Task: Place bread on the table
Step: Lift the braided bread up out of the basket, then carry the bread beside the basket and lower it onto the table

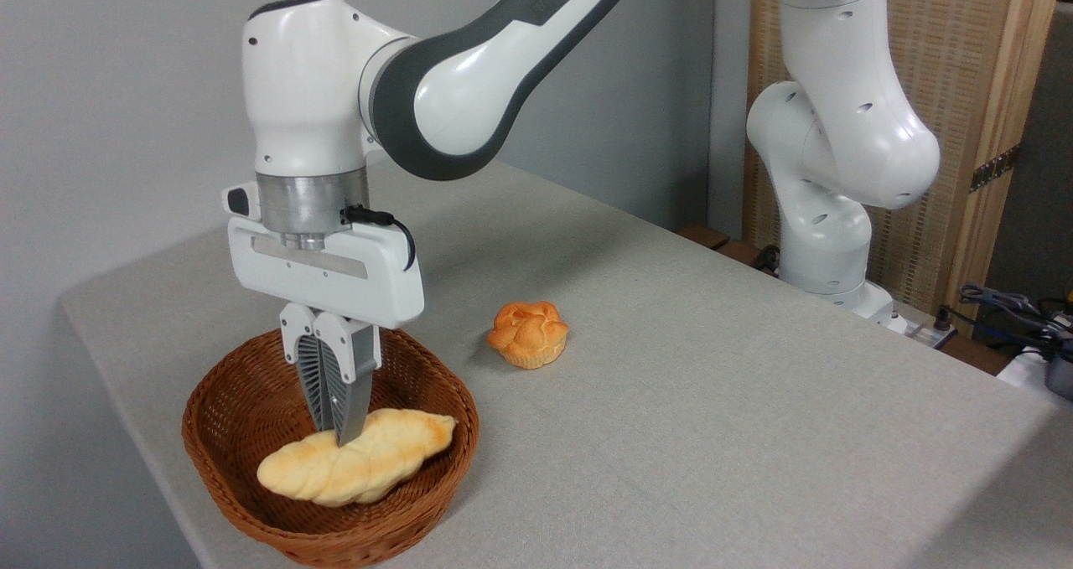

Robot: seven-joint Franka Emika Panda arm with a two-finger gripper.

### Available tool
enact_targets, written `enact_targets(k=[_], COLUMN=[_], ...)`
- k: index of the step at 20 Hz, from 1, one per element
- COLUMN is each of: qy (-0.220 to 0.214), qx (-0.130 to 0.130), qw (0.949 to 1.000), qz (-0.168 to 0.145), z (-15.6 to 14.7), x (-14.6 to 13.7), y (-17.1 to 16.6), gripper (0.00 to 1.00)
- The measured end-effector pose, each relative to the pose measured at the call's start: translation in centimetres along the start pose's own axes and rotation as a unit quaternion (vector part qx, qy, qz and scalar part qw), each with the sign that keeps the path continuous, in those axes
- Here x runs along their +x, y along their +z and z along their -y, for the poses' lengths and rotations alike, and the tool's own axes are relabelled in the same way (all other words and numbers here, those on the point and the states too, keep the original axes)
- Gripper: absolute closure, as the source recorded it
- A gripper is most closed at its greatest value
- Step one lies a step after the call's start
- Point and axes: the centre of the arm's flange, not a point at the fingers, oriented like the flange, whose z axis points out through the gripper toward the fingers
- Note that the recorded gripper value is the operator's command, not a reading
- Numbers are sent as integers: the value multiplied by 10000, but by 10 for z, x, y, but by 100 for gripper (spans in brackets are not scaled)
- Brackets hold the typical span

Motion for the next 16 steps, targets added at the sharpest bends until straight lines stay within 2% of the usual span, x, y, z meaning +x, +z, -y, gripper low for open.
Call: enact_targets(k=[6, 11, 16], qy=[12, -123, -240], qx=[21, 21, -19], qw=[10000, 9999, 9997], qz=[-85, 80, 108], z=[-2, 9, 15], x=[-1, -17, -30], y=[-22, -63, -96], gripper=[99, 99, 99])
